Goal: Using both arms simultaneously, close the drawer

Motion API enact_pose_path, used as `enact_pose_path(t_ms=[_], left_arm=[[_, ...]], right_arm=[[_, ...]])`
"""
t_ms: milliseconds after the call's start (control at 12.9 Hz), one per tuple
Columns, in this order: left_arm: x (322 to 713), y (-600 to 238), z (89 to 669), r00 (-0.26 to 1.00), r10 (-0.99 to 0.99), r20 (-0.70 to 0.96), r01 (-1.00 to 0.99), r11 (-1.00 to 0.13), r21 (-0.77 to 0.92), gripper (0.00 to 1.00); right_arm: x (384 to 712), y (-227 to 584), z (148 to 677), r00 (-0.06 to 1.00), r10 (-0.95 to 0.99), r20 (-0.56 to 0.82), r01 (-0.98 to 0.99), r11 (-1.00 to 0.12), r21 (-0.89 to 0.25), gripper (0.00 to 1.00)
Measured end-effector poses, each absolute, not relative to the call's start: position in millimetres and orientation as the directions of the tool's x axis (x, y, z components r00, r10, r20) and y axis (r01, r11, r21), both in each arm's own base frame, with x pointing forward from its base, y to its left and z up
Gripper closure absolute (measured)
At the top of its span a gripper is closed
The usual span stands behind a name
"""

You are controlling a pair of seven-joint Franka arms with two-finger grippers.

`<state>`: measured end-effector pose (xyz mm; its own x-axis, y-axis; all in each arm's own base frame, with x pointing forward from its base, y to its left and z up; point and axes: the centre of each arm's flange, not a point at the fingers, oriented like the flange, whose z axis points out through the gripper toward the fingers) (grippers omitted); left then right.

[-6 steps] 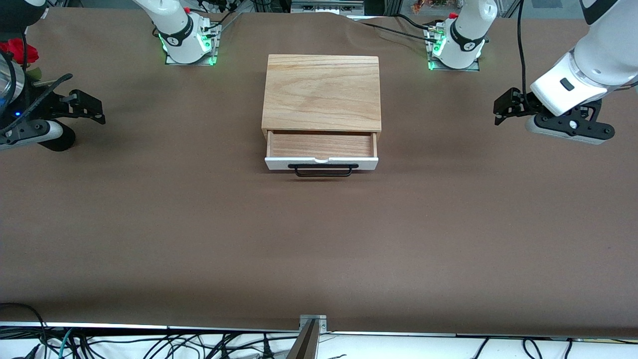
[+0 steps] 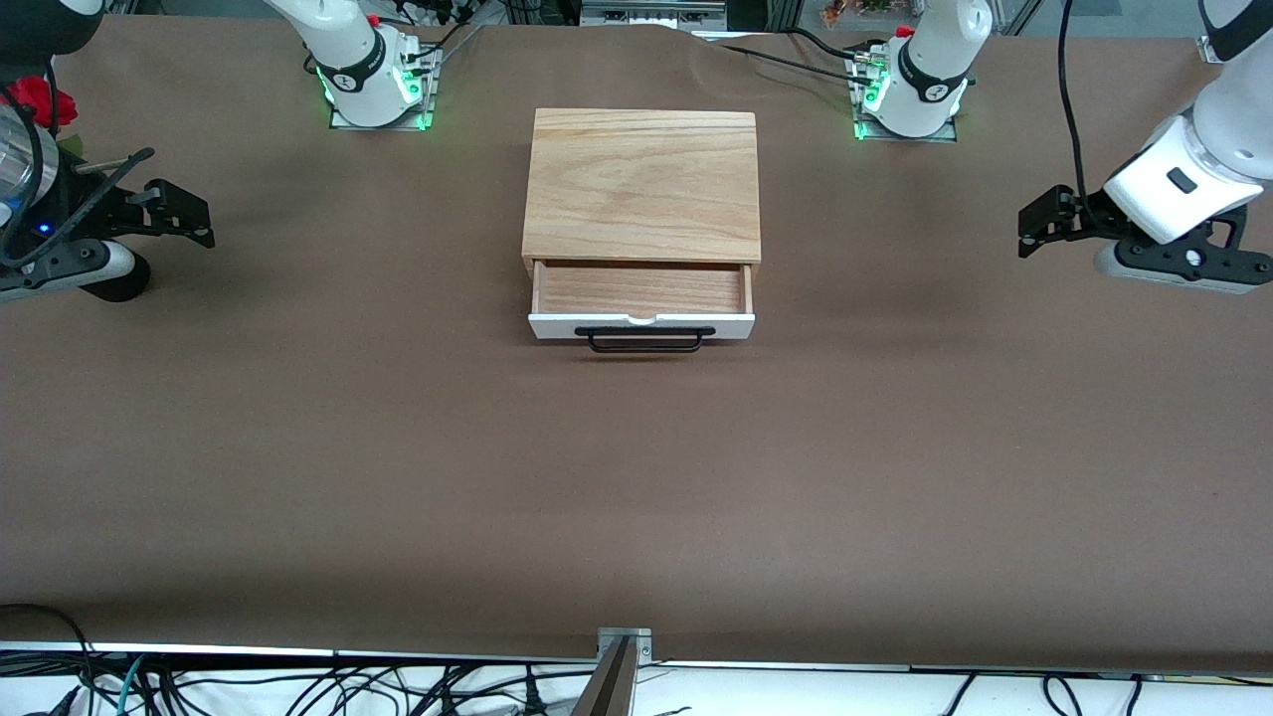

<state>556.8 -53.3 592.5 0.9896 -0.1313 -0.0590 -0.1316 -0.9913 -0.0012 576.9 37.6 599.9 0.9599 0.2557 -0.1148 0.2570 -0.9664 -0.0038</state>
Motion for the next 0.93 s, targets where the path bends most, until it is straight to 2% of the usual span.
enact_pose_path(t_ms=[930], left_arm=[[556.4,-59.1,592.6,0.989,-0.140,-0.057,-0.140,-0.990,0.008,0.00]], right_arm=[[577.0,34.4,599.3,0.961,0.249,-0.116,0.251,-0.968,-0.003,0.00]])
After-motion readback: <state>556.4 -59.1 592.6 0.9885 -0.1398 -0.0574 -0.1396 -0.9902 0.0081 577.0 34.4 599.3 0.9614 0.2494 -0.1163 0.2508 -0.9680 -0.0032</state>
